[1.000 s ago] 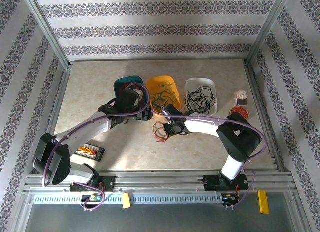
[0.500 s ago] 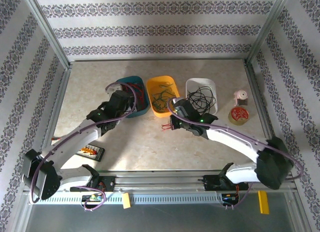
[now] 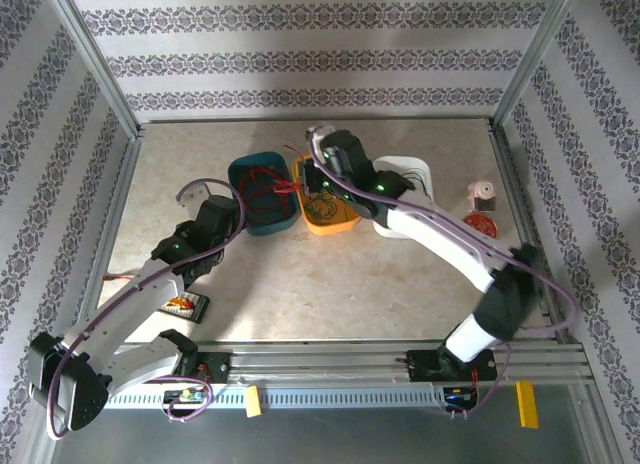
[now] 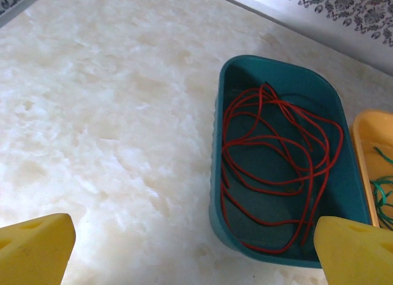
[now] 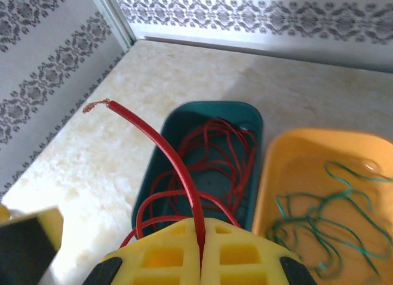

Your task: Untangle the cables

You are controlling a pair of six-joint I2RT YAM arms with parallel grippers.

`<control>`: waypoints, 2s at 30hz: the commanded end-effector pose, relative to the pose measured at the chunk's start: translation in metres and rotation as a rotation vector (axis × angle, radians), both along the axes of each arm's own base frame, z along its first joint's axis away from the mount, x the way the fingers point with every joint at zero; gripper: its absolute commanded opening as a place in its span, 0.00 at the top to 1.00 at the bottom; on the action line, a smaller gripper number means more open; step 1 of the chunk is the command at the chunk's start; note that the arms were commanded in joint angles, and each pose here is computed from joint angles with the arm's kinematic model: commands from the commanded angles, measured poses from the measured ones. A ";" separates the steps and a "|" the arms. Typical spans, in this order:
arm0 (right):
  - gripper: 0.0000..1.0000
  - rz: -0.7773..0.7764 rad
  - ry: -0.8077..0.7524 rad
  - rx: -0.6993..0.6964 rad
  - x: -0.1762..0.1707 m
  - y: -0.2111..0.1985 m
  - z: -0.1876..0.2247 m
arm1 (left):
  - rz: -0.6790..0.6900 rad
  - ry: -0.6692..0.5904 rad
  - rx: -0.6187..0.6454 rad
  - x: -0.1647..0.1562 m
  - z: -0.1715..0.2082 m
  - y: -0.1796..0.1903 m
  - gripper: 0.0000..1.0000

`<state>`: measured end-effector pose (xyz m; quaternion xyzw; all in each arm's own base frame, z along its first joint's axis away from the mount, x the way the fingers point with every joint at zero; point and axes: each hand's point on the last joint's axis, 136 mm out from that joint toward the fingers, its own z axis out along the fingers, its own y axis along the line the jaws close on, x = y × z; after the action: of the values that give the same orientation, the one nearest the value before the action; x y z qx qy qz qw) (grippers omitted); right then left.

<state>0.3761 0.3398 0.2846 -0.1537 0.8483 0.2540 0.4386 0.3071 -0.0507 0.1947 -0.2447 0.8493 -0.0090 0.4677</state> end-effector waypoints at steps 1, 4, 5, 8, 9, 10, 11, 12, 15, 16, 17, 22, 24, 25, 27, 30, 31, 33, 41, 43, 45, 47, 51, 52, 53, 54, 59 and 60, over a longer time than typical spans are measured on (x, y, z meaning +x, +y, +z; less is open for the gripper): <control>0.93 0.064 0.110 -0.010 0.021 0.032 -0.040 | 0.052 0.017 0.014 -0.011 -0.005 0.016 0.00; 0.91 0.094 0.180 -0.011 0.039 0.059 -0.070 | 0.049 0.033 0.018 -0.013 -0.009 0.017 0.00; 0.90 0.097 0.198 -0.007 0.044 0.065 -0.075 | 0.048 0.036 0.021 -0.012 -0.010 0.018 0.00; 0.65 0.071 0.202 0.007 0.050 0.063 -0.075 | 0.059 0.052 0.043 -0.012 -0.011 0.022 0.01; 0.59 0.056 0.187 0.011 0.051 0.057 -0.070 | 0.061 0.054 0.050 -0.011 -0.011 0.024 0.00; 0.55 0.032 0.165 0.010 0.052 0.047 -0.065 | 0.068 0.058 0.059 -0.009 -0.011 0.026 0.01; 0.53 -0.002 0.142 0.009 0.054 0.034 -0.058 | 0.071 0.059 0.065 -0.007 -0.010 0.028 0.01; 0.52 -0.031 0.125 0.010 0.056 0.020 -0.051 | 0.071 0.058 0.070 -0.004 -0.009 0.029 0.01; 0.50 -0.148 0.073 0.033 0.057 -0.035 -0.027 | 0.073 0.054 0.101 0.006 -0.006 0.036 0.01; 0.50 -0.195 0.050 0.036 0.054 -0.058 -0.020 | 0.077 0.054 0.117 0.009 -0.006 0.040 0.01; 0.50 -0.249 0.025 0.038 0.049 -0.083 -0.013 | 0.088 0.062 0.133 0.012 -0.008 0.046 0.01; 0.36 -0.531 -0.125 -0.096 0.005 -0.208 -0.017 | 0.167 0.103 0.221 0.019 -0.019 0.080 0.01; 0.28 -0.613 -0.170 -0.202 -0.013 -0.248 -0.033 | 0.219 0.120 0.282 0.018 -0.020 0.098 0.01; 0.23 -0.651 -0.184 -0.252 -0.020 -0.267 -0.044 | 0.243 0.125 0.316 0.018 -0.020 0.106 0.01; 0.15 -0.713 -0.213 -0.327 -0.033 -0.296 -0.063 | 0.280 0.119 0.393 0.017 -0.017 0.118 0.01; 0.02 -0.768 -0.259 -0.400 -0.043 -0.324 -0.094 | 0.239 0.112 0.489 0.023 -0.024 0.121 0.01; 0.02 -0.775 -0.262 -0.419 -0.044 -0.330 -0.104 | 0.193 0.112 0.513 0.027 -0.029 0.118 0.01; 0.02 -0.799 -0.238 -0.434 -0.046 -0.340 -0.121 | 0.152 0.117 0.531 0.032 -0.041 0.114 0.01; 0.01 -0.897 -0.297 -0.446 -0.016 -0.364 -0.150 | 0.112 0.057 0.474 0.054 -0.088 0.103 0.01; 0.02 -0.874 -0.359 -0.401 -0.005 -0.362 -0.144 | 0.071 -0.027 0.480 0.068 -0.081 0.097 0.01; 0.02 -0.822 -0.365 -0.330 0.001 -0.363 -0.163 | 0.005 -0.046 0.522 0.082 -0.079 0.089 0.01; 0.02 -0.704 -0.354 -0.296 0.007 -0.349 -0.170 | -0.030 -0.040 0.550 0.091 -0.083 0.086 0.01; 0.02 -0.633 -0.343 -0.236 0.012 -0.344 -0.177 | -0.089 -0.065 0.463 0.094 -0.096 0.087 0.01; 0.02 -0.657 -0.316 -0.230 0.011 -0.350 -0.180 | -0.103 -0.121 0.458 0.095 -0.092 0.087 0.01; 0.02 -0.700 -0.318 -0.221 0.014 -0.357 -0.178 | -0.138 -0.118 0.434 0.093 -0.096 0.082 0.01; 0.02 -0.716 -0.325 -0.223 0.014 -0.360 -0.179 | -0.181 -0.135 0.404 0.092 -0.098 0.077 0.01; 0.01 -0.731 -0.326 -0.242 0.014 -0.360 -0.178 | -0.201 -0.179 0.355 0.087 -0.106 0.080 0.01; 0.01 -0.730 -0.326 -0.243 0.014 -0.360 -0.178 | -0.197 -0.228 0.378 0.089 -0.102 0.081 0.01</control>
<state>0.3844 -0.0221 0.0955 0.0637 0.8037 -0.0562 0.5889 0.3826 0.0387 0.0672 -0.0794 0.8343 0.1091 0.5345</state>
